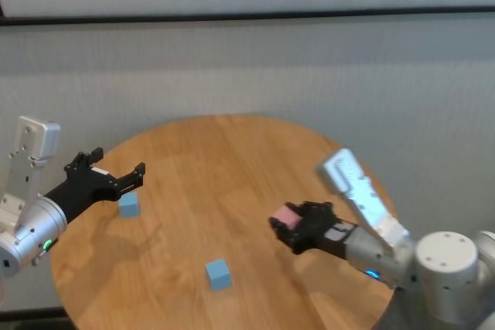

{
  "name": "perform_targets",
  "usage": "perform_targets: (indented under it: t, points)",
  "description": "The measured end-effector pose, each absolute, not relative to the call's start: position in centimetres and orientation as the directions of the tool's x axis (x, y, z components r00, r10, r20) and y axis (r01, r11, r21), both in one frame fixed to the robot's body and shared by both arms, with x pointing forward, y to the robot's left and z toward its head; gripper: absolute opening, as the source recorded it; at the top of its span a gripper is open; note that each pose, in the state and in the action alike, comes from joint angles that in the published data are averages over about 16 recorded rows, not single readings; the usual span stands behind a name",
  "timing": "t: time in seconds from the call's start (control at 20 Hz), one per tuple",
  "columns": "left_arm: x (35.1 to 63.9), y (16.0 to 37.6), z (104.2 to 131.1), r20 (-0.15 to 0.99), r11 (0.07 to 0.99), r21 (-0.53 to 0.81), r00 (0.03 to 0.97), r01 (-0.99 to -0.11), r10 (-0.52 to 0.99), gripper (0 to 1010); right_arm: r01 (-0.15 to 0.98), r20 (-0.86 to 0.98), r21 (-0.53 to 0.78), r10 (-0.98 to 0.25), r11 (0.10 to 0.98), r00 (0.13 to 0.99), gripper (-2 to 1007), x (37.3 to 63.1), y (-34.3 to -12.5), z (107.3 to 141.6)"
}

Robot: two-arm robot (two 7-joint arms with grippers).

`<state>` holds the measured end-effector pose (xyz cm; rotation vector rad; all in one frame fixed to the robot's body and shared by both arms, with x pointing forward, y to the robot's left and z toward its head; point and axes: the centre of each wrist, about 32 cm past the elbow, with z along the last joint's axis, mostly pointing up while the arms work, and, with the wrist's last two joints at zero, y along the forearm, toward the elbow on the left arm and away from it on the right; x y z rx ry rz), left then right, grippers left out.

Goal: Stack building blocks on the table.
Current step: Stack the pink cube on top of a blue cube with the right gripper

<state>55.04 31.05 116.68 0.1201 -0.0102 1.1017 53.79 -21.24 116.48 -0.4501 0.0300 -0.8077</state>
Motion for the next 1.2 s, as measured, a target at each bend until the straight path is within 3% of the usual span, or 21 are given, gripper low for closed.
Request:
perform_targets:
  t: [0.55,1.2]
  points:
    - [55.0,31.1,116.7,0.068,0.446,0.092,0.453,-0.890,0.889,1000,0.596,0.158,-0.437,-0.595,0.673,0.788,368,53.5,-15.1,118.0]
    - [55.0,31.1,116.7,0.068,0.446,0.092,0.453,-0.890,0.889,1000,0.553,0.112,-0.474,-0.576,0.685,0.809,368,53.9,-13.7,117.7]
